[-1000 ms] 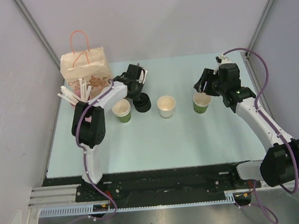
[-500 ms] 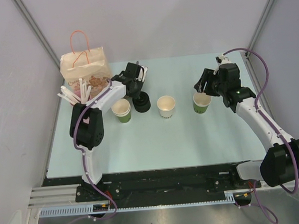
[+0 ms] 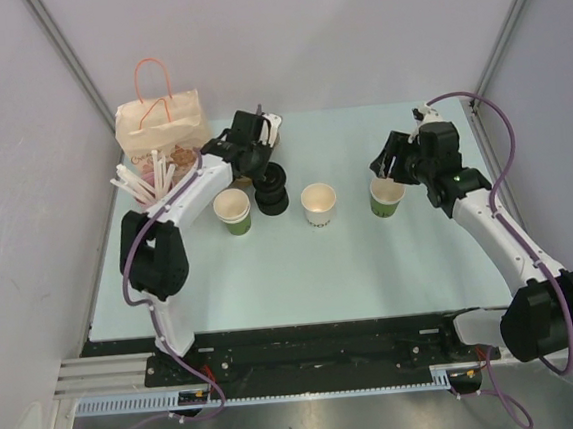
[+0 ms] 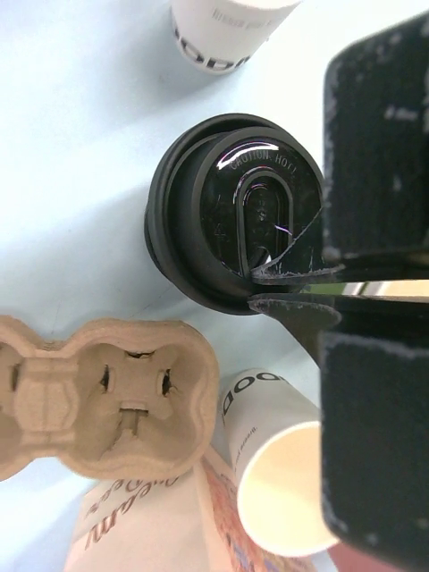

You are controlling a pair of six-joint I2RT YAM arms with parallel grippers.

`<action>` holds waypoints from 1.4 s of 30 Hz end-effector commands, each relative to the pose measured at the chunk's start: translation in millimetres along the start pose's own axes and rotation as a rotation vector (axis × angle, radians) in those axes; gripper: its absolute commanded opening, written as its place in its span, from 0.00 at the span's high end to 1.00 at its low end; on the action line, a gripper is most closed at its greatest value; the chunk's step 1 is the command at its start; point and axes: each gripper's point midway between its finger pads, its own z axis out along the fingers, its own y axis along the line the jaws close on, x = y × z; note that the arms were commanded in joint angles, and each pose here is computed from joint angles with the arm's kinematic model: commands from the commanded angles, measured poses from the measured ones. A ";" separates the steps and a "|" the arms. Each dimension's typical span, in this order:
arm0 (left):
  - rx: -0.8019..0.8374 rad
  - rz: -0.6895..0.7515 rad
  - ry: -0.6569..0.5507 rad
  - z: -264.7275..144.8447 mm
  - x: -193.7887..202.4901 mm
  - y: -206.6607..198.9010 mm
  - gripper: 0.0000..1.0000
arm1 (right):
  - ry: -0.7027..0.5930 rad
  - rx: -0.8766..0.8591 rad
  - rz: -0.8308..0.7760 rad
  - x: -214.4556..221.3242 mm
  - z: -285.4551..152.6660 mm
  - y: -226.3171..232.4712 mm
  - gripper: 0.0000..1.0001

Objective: Pack the takeout coffee

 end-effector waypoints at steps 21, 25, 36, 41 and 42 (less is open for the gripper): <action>0.246 0.254 -0.053 -48.3 -44.3 -125.0 1.00 | 0.075 -0.183 0.022 27.8 16.4 61.4 0.38; 0.263 0.252 -0.028 -40.9 -39.8 -130.5 1.00 | 0.078 -0.202 0.020 32.3 25.2 69.7 0.39; 0.275 0.271 0.006 -31.8 -35.1 -141.0 1.00 | 0.153 -0.204 0.045 55.8 48.4 69.5 0.43; 0.302 0.276 0.020 -27.6 -32.0 -146.5 0.99 | 0.170 -0.237 0.065 63.2 60.7 77.3 0.44; 0.305 0.276 0.022 -27.5 -31.7 -147.1 1.00 | 0.170 -0.241 0.067 63.5 62.0 78.4 0.45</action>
